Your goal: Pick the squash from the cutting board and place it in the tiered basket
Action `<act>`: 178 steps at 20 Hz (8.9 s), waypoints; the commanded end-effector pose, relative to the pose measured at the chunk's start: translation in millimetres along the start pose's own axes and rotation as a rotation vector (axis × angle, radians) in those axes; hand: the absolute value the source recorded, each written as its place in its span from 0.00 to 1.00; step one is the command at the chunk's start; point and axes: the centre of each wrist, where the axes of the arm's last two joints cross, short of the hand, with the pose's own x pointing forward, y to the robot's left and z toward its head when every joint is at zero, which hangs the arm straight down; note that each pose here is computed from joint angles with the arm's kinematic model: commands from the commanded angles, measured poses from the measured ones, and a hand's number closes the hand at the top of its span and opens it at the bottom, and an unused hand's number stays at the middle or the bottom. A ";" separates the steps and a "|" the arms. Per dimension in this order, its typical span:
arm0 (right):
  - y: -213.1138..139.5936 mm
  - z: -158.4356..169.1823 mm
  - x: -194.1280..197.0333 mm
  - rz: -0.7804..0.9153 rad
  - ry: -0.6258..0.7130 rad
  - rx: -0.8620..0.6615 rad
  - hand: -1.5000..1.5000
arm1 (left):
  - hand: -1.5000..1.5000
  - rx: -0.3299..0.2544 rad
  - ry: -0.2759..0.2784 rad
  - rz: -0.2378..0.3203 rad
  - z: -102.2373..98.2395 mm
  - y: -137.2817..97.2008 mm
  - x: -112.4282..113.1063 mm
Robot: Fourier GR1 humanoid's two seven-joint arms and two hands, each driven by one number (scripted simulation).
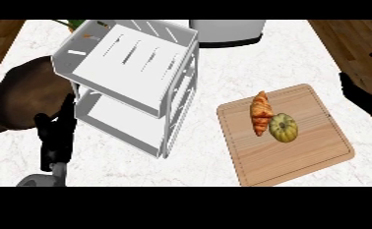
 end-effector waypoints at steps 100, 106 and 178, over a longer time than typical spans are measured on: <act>137.1 99.7 5.0 1.313 0.876 0.222 1.00 | 0.50 -0.180 -0.056 -0.057 39.6 -32.9 -14.4; 160.8 135.4 50.2 1.109 0.619 0.346 1.00 | 0.50 -0.184 -0.039 -0.052 37.4 -49.1 -29.1; 168.8 74.6 294.0 -0.157 0.253 0.333 0.00 | 0.50 -0.221 -0.070 -0.046 36.0 -56.0 -13.2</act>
